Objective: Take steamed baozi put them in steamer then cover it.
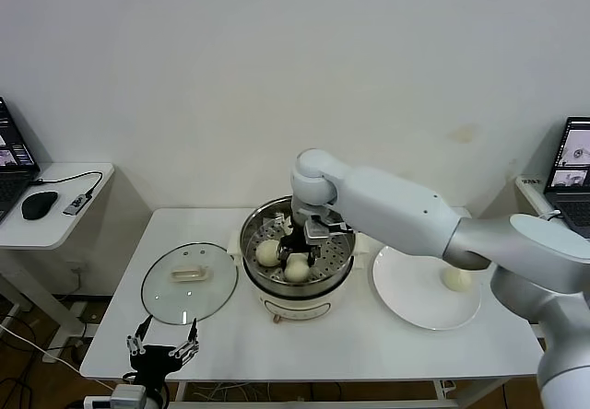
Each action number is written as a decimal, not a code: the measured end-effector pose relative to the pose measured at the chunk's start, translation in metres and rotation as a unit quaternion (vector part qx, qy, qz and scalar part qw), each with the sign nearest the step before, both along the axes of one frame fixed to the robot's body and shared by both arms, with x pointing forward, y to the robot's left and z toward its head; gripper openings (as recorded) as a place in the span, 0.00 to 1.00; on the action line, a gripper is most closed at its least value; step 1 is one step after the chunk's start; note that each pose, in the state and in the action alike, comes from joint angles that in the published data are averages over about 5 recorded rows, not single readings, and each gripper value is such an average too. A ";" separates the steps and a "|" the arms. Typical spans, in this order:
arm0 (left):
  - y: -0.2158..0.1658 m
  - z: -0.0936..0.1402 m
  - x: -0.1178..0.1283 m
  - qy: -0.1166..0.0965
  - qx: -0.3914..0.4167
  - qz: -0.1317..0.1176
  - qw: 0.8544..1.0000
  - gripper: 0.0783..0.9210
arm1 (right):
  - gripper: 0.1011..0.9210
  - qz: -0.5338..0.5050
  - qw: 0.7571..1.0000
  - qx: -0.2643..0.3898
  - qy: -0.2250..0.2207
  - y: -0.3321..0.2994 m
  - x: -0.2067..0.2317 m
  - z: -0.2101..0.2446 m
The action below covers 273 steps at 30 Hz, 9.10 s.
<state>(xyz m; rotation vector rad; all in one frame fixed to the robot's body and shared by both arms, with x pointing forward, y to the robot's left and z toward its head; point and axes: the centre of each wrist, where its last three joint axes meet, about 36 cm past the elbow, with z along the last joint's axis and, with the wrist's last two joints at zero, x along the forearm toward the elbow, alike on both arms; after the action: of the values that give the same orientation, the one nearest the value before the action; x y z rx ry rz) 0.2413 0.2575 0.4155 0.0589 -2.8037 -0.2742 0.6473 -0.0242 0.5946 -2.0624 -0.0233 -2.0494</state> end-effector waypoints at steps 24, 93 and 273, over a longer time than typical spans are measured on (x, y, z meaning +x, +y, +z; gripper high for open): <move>-0.002 0.000 -0.001 0.006 -0.003 -0.013 1.000 0.88 | 0.88 -0.103 0.993 0.046 -0.022 -0.037 0.013 0.050; 0.001 -0.031 0.001 0.059 -0.016 -0.031 0.998 0.88 | 0.88 -0.734 0.677 -0.037 -0.033 -0.408 0.017 -0.123; 0.021 -0.044 0.069 -0.058 0.222 -0.041 0.973 0.88 | 0.88 -0.712 0.085 0.663 0.215 -0.359 -0.263 -0.166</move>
<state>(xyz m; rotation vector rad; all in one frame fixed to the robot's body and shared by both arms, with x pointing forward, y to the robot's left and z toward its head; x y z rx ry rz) 0.3103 0.2782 0.3714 0.0630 -2.8049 -0.9399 0.3847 -0.3831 0.4281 -0.4420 3.1513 0.0120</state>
